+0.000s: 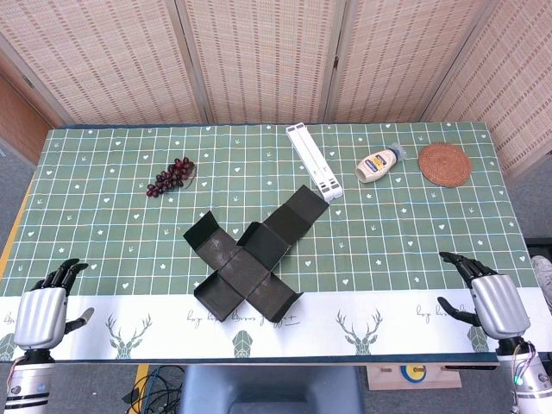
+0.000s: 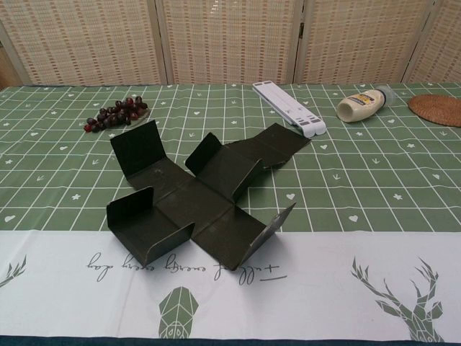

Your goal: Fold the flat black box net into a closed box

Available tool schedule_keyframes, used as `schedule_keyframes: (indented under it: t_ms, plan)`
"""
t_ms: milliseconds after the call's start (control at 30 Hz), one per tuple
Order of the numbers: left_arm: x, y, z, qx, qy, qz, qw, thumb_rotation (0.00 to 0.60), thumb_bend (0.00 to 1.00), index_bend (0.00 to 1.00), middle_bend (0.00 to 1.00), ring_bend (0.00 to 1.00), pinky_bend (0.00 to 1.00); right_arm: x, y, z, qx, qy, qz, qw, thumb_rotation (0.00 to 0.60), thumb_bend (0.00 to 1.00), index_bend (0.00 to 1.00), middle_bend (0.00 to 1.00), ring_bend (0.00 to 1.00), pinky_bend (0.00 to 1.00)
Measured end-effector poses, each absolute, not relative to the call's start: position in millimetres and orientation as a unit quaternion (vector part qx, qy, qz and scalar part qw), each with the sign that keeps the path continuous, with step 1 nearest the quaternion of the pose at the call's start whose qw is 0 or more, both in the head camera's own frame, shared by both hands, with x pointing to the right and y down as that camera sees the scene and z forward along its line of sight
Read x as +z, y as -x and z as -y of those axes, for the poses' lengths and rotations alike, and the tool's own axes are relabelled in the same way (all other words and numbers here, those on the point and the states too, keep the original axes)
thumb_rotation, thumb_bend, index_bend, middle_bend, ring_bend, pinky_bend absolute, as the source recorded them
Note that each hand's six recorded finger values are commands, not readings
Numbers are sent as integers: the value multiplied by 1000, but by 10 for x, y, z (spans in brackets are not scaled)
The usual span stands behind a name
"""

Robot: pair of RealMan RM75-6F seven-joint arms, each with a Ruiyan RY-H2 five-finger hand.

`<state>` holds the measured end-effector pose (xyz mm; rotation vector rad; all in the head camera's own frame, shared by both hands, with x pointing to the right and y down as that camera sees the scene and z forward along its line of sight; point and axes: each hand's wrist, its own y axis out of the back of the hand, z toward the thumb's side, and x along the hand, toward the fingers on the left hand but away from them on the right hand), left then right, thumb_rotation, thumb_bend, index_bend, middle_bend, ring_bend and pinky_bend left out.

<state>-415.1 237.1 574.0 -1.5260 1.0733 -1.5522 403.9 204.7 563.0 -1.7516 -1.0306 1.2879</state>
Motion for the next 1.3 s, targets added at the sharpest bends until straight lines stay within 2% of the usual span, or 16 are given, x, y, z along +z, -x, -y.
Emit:
schedule_keyframes:
  t_ms: [267, 333, 433, 467, 567, 667, 1000, 1300]
  plan:
    - [5727, 4168, -2379, -599, 590, -418, 344, 600, 76, 233, 206, 294, 425, 5668, -3947, -2023, 496, 690, 384, 362, 600, 244, 188, 263, 362, 512]
    - [5725, 4179, -2381, -600, 590, -419, 342, 600, 76, 233, 206, 294, 425, 5684, -3898, -1991, 494, 695, 376, 364, 600, 237, 156, 246, 368, 513]
    - [5708, 4199, -2372, -600, 589, -420, 341, 600, 76, 233, 206, 294, 425, 5730, -3796, -1932, 493, 705, 354, 368, 600, 222, 40, 190, 449, 598]
    - [5700, 4205, -2368, -599, 589, -421, 342, 600, 76, 233, 206, 294, 425, 5751, -3754, -1909, 493, 708, 345, 370, 600, 218, 15, 168, 492, 659]
    - [5686, 4221, -2367, -600, 588, -423, 340, 600, 76, 233, 206, 294, 424, 5835, -3572, -1805, 490, 721, 309, 379, 600, 209, 0, 128, 583, 770]
    - [5685, 4236, -2378, -603, 587, -423, 337, 600, 76, 233, 206, 294, 420, 5935, -3358, -1673, 487, 734, 269, 390, 600, 204, 0, 95, 619, 790]
    - [5720, 4265, -2424, -610, 585, -422, 327, 600, 76, 232, 206, 294, 418, 6413, -2381, -1168, 455, 771, 167, 413, 600, 203, 0, 139, 659, 816]
    - [5754, 4301, -2422, -616, 584, -420, 321, 600, 76, 232, 206, 294, 418, 6864, -1772, -915, 450, 778, 122, 421, 600, 203, 32, 195, 681, 819]
